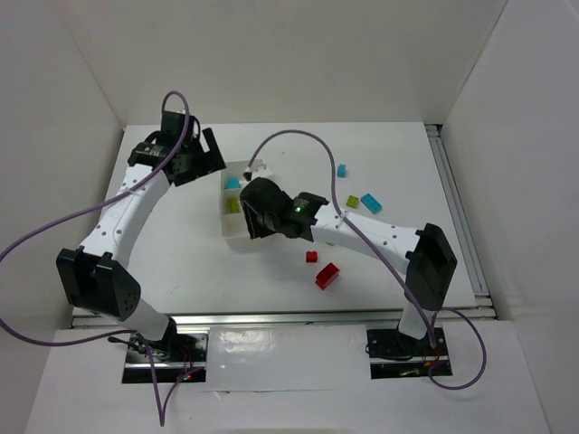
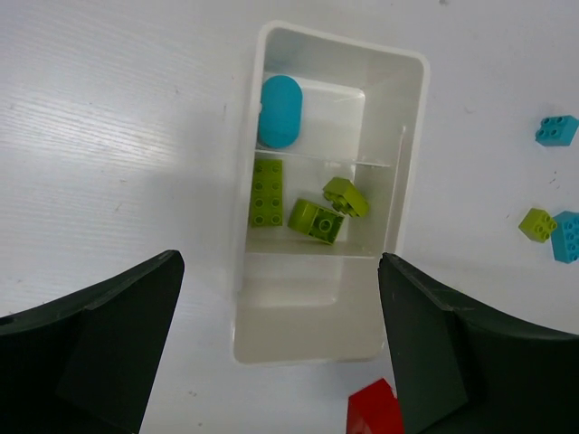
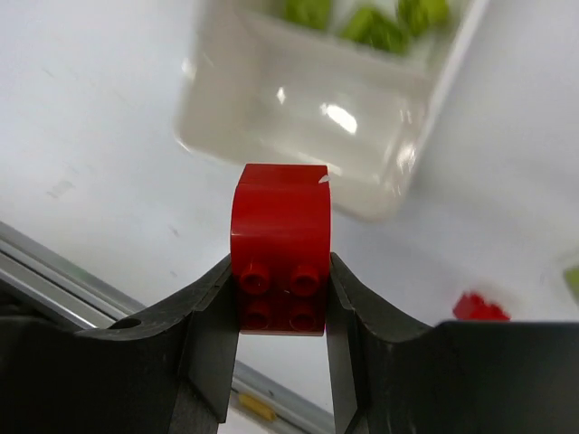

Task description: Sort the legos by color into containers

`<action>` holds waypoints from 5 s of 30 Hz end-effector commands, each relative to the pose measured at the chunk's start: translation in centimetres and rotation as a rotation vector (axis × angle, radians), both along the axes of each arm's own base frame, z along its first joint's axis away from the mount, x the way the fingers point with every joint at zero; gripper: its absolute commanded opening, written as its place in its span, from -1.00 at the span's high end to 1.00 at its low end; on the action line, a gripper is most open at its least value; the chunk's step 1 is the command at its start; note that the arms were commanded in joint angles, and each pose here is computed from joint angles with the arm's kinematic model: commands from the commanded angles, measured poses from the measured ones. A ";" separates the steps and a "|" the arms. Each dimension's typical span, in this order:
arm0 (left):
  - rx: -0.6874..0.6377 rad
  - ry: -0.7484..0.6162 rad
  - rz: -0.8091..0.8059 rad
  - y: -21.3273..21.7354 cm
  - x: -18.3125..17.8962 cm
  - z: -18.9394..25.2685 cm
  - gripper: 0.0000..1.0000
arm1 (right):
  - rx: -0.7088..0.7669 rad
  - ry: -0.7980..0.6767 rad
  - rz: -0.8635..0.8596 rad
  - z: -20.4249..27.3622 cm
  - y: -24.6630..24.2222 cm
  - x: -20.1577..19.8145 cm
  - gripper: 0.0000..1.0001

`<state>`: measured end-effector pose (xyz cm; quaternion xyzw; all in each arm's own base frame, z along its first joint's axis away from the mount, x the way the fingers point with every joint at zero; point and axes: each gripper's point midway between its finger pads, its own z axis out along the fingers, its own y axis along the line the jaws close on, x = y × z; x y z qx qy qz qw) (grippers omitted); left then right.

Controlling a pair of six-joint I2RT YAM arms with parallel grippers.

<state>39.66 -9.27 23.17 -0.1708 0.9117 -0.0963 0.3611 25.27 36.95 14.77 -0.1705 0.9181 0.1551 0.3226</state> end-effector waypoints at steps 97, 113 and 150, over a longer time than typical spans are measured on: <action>0.086 -0.021 0.106 4.6 -2.9 2.4 -0.94 | 0.160 -0.092 0.053 1.5 5.9 8.8 -0.26; 0.111 -0.031 -0.100 -0.7 -2.4 2.4 -0.89 | -0.071 -0.089 -0.397 1.8 -12.9 3.7 -0.40; 0.241 0.230 -1.121 -31.8 -18.5 -16.1 -0.67 | 0.114 0.106 -1.174 -0.8 -35.7 -0.6 -0.61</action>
